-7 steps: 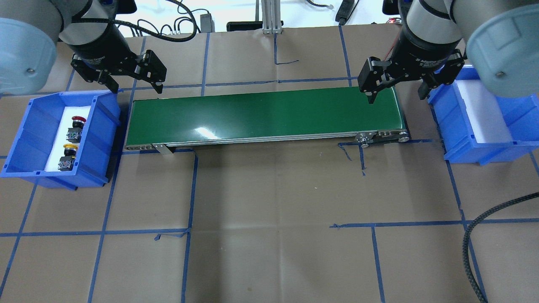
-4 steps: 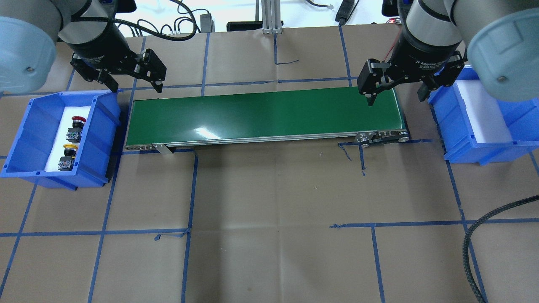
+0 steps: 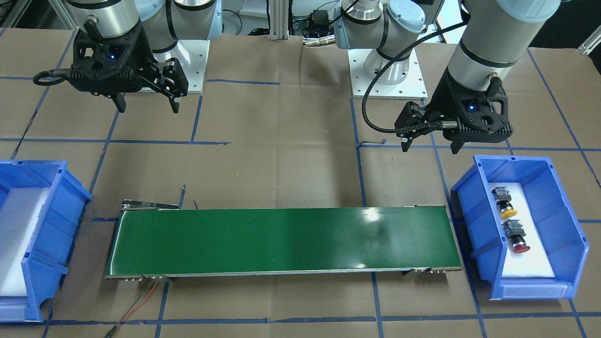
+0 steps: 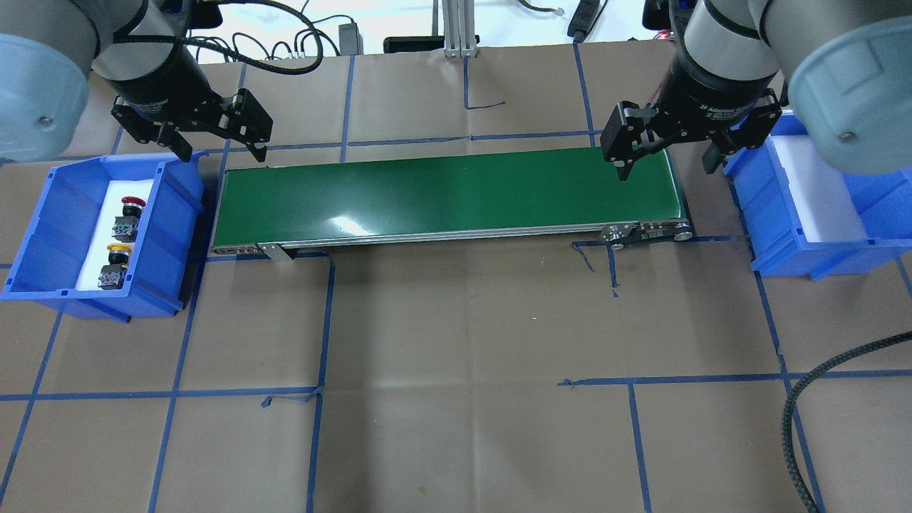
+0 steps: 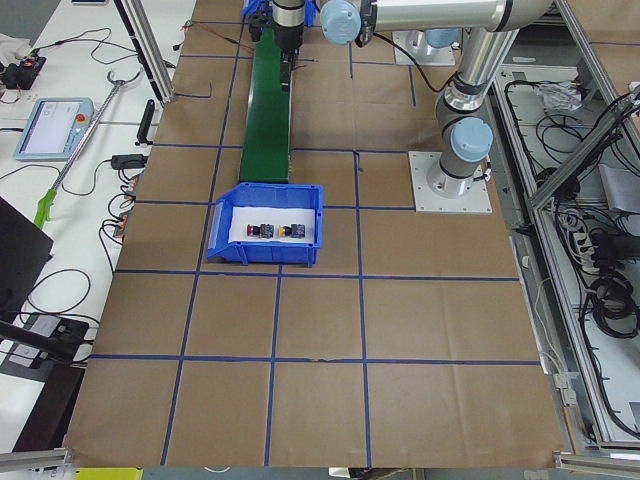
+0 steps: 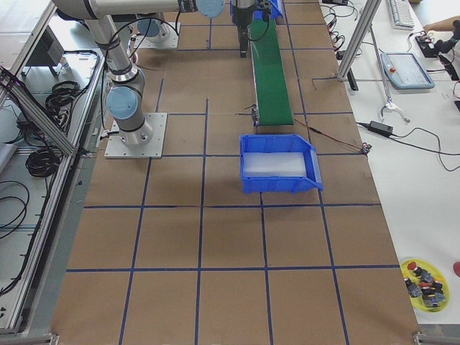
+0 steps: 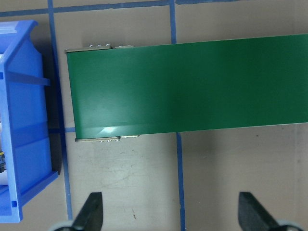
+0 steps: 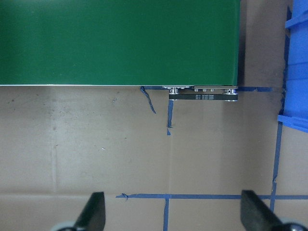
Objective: Transport two buttons from left to right
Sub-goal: 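Move the left gripper from above the conveyor toward the left bin, then lower the left gripper into the bin and grasp the yellow-capped button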
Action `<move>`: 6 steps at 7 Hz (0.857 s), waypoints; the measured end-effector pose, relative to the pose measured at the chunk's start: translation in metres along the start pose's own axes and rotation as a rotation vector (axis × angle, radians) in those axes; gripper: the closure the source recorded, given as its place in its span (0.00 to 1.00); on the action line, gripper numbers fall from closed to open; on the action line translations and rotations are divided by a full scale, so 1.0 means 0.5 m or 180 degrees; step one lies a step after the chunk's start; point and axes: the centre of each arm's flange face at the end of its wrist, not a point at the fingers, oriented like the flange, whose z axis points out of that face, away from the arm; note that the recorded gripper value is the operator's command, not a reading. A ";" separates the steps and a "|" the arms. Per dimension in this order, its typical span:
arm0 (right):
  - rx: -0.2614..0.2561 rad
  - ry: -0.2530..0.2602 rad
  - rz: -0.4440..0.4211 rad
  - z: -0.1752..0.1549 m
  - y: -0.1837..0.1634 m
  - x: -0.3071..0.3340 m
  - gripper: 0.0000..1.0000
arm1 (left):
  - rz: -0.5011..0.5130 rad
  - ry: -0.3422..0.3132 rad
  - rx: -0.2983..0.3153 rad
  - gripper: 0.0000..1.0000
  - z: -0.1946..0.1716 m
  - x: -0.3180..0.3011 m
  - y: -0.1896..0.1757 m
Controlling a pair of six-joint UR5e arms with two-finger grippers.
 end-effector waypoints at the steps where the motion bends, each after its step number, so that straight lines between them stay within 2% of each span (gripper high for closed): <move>1: -0.0005 -0.0014 0.0001 0.001 0.000 -0.001 0.00 | -0.0078 -0.0002 0.0007 0.00 -0.001 -0.048 -0.007; 4: -0.0029 -0.0037 0.0000 0.009 -0.004 -0.003 0.00 | -0.0002 -0.0043 0.0017 0.00 -0.004 -0.248 -0.008; 6: -0.0038 -0.0038 -0.0001 0.011 -0.005 -0.003 0.00 | 0.0039 -0.0045 -0.0046 0.00 0.015 -0.432 0.024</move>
